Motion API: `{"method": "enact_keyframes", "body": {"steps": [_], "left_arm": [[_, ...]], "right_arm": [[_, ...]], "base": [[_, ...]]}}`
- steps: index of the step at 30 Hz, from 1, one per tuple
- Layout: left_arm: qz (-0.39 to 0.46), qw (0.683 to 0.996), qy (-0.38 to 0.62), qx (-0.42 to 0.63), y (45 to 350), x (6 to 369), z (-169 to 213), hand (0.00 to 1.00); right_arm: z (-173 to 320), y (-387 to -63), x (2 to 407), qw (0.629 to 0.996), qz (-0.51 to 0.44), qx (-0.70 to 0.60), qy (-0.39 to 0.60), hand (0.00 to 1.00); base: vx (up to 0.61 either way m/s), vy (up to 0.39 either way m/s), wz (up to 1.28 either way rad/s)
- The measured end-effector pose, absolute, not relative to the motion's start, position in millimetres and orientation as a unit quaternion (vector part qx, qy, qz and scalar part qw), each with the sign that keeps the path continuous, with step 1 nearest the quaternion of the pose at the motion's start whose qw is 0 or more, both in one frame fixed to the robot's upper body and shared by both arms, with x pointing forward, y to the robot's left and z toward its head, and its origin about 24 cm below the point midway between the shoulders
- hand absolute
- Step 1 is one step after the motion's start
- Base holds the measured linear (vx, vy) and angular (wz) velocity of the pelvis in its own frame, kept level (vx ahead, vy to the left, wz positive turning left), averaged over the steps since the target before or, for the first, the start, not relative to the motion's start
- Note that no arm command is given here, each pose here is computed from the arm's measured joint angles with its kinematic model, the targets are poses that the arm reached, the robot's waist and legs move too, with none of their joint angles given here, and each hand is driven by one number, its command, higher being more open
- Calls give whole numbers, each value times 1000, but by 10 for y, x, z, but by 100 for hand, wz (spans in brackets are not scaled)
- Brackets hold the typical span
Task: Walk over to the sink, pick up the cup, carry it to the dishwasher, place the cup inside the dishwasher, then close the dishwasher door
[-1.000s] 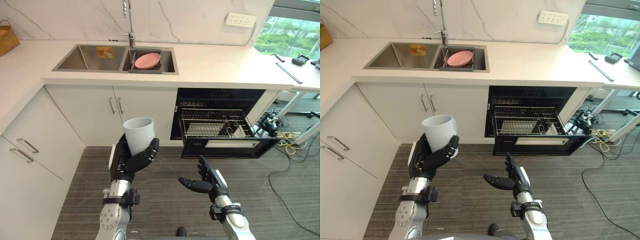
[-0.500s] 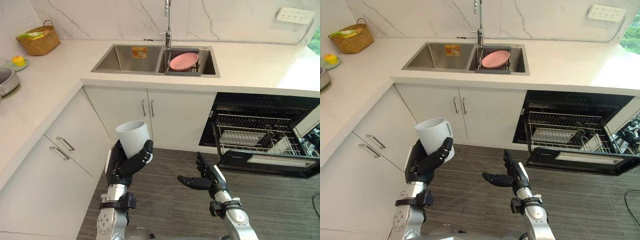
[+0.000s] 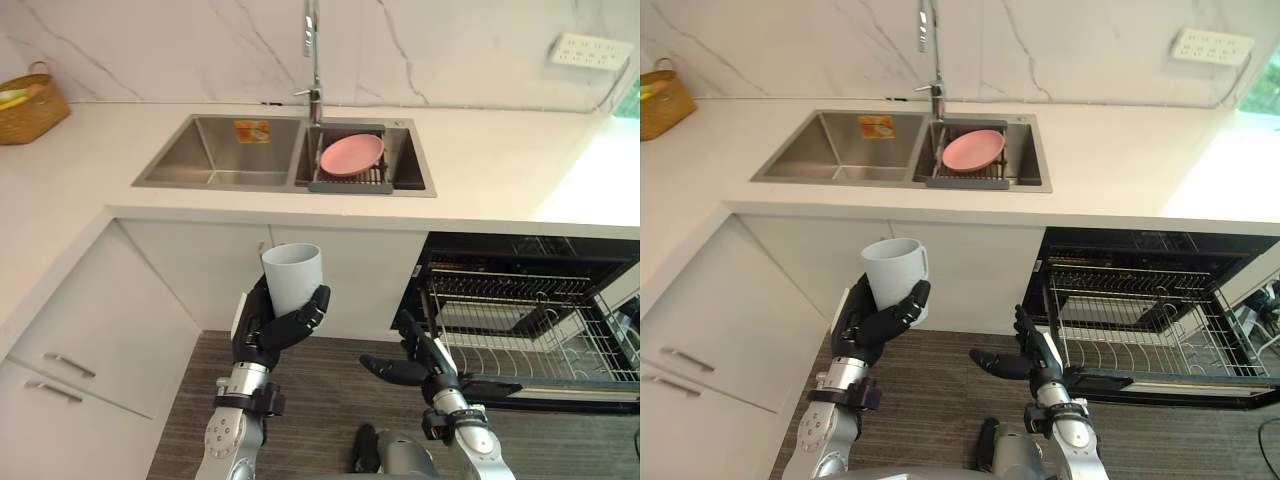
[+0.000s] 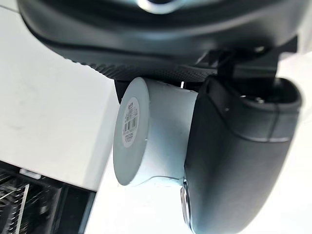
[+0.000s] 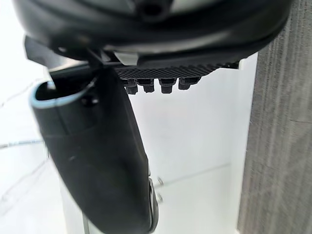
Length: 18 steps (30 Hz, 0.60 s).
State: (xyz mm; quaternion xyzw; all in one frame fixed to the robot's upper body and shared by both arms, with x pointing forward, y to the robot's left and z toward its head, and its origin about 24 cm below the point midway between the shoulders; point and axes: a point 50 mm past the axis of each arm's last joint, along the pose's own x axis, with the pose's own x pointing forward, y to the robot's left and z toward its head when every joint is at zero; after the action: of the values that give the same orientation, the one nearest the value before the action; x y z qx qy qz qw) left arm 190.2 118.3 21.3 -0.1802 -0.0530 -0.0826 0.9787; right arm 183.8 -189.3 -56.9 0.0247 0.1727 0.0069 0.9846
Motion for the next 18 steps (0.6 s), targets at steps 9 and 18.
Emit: {"method": "enact_keyframes", "body": {"steps": [9, 18], "left_arm": [[-86, 977, -47, -189, 1154, 1832, 188, 0], [-85, 974, -60, -203, 1122, 1788, 276, 0]], "right_arm": [[-537, -1923, 1855, 986, -9, 21, 162, 100], [-568, -1719, 1825, 985, 29, 29, 170, 100]], "base": [[231, 21, -67], [220, 189, -74]]}}
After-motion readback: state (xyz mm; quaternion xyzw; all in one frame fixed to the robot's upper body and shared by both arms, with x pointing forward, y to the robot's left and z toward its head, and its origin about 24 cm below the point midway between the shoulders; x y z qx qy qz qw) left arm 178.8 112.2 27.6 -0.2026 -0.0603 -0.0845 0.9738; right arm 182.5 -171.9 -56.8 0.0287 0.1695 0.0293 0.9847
